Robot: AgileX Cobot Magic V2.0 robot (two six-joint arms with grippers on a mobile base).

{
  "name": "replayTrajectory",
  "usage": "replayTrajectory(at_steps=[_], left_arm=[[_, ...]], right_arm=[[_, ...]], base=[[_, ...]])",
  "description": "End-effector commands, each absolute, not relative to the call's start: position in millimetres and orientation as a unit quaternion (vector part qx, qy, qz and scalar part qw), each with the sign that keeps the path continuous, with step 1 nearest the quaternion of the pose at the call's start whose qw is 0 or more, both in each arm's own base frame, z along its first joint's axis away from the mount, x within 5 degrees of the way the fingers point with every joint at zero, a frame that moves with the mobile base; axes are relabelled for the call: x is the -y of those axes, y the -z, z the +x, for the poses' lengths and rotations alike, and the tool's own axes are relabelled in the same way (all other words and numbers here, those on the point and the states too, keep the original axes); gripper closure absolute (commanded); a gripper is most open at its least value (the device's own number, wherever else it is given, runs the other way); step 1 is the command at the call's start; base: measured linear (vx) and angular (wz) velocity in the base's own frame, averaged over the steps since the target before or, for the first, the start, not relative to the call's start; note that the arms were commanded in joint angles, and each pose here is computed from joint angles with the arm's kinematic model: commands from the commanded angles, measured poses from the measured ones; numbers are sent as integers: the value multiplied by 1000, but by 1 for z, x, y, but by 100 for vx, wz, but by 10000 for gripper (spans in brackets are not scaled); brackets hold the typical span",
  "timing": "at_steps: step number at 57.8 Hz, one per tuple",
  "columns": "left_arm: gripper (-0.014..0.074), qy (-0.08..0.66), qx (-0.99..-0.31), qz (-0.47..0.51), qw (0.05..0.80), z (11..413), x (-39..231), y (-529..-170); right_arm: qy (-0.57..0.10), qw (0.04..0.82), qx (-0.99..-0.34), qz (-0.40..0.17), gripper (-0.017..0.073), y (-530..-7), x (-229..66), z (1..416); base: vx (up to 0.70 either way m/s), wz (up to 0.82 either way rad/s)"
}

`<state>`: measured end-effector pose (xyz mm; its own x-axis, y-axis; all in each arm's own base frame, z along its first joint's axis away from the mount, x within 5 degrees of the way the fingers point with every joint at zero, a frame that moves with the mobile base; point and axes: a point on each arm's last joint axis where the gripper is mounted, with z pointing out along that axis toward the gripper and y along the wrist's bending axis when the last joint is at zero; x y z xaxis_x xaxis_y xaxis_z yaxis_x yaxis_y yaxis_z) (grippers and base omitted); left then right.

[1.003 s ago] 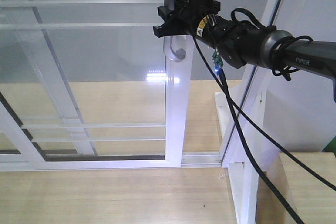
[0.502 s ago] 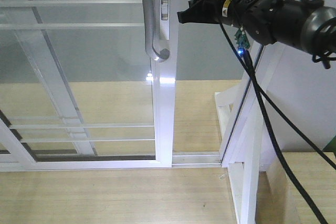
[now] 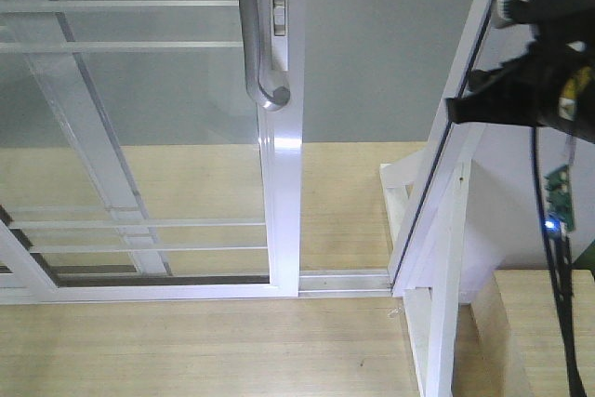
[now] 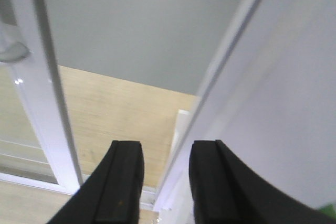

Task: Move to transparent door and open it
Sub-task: 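Pull the handle with the right gripper, sliding the door open, then release, then reach the left gripper to the door's silver handle and grasp it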

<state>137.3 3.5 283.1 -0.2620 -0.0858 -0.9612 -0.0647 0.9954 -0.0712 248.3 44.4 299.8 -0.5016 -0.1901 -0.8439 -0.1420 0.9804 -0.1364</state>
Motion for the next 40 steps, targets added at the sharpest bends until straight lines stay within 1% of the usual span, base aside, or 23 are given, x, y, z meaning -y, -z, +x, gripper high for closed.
replayTrajectory(at_steps=[1, 8, 13, 17, 28, 40], left_arm=[[132, 25, -756, -29, 653, 141, 1, -302], [132, 28, -750, -10, 661, 147, 3, -303], [132, 38, -750, 11, 661, 156, 9, -300], [132, 62, -747, 33, 661, 165, 18, -297], [132, 141, -743, 101, 646, 194, 52, -277], [132, 209, -742, 138, 622, 224, 83, -247]], right_arm=[[45, 518, -852, -65, 251, -322, -26, 225], [89, 496, -864, -24, 251, -332, -6, 195], [101, 492, -865, -6, 251, -338, 0, 179], [103, 499, -861, -1, 251, -343, 2, 172], [100, 505, -857, 2, 251, -345, 2, 169], [80, 509, -857, 11, 251, -343, -1, 175]], base=[[0, 0], [0, 0], [0, 0], [0, 0], [0, 0], [0, 0]])
